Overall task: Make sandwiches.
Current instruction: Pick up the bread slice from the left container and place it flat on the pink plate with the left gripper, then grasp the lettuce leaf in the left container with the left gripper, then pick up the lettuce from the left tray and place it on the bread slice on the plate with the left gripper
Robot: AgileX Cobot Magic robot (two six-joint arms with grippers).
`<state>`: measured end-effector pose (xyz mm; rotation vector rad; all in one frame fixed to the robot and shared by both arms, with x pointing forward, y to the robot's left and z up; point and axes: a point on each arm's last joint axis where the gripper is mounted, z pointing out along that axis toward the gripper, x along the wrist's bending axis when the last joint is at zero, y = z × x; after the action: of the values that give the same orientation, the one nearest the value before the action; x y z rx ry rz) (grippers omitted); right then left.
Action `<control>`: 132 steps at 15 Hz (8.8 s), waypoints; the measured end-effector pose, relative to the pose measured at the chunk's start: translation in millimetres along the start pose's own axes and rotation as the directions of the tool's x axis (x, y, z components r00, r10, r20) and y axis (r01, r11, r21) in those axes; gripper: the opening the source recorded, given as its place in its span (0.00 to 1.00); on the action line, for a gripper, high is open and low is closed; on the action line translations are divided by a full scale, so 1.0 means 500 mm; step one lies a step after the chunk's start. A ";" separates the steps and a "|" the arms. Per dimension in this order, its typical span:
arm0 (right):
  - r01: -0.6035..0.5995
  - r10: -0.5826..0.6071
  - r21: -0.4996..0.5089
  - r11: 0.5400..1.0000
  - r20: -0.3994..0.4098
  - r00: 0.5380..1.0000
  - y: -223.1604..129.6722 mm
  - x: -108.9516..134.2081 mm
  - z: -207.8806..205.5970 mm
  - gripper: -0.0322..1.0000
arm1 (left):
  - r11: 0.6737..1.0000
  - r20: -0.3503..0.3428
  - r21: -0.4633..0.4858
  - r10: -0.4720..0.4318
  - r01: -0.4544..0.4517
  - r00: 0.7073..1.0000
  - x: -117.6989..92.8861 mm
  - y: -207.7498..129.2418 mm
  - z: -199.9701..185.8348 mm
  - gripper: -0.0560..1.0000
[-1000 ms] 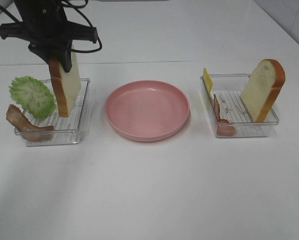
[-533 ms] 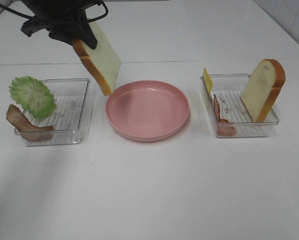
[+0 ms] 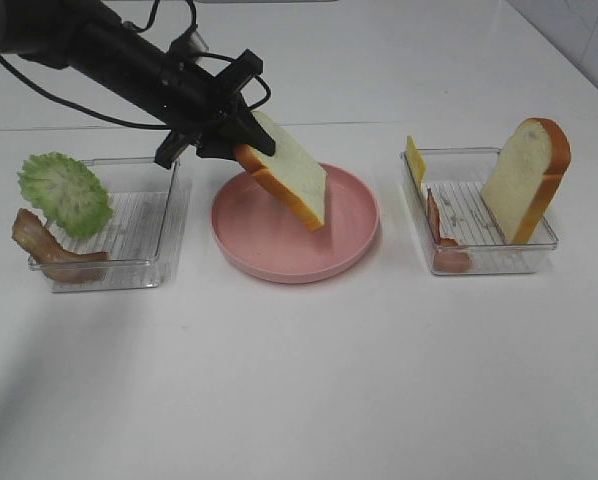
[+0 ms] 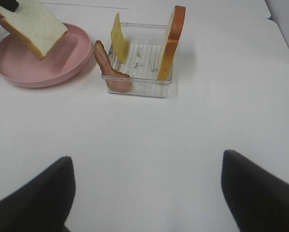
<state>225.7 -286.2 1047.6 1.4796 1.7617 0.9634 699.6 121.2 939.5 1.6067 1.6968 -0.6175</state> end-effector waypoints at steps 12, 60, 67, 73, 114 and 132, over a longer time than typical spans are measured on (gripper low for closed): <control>0.000 0.000 0.000 1.000 0.000 1.000 0.000 0.000 0.000 0.79 | 0.999 0.044 0.038 -0.025 0.024 0.999 0.045 -0.013 0.079 0.30; 0.000 0.000 0.000 1.000 0.000 1.000 0.000 0.000 0.000 0.79 | 0.999 -0.775 0.045 0.030 0.008 0.631 0.219 0.088 -0.198 0.71; 0.000 0.000 0.000 1.000 0.000 1.000 0.000 0.000 0.000 0.79 | 0.999 -0.757 0.043 0.024 0.013 0.653 0.214 0.087 -0.189 0.12; 0.000 0.000 0.000 1.000 0.000 1.000 0.000 0.000 0.000 0.79 | 1.000 -0.752 0.025 0.012 0.011 0.659 0.201 0.088 -0.197 0.09; 0.000 0.000 0.000 1.000 -0.001 1.000 0.000 0.000 0.000 0.79 | 0.975 -0.450 -0.180 0.036 -0.130 0.892 -0.013 0.098 -0.310 0.06; 0.000 0.000 0.000 1.000 -0.001 1.000 0.000 0.000 0.000 0.79 | 0.981 -0.050 0.070 0.182 -0.179 0.982 -0.124 -0.008 0.085 0.06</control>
<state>225.7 -286.1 1047.6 1.4796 1.7620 0.9645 701.2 48.7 959.2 1.8160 1.5623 -0.5459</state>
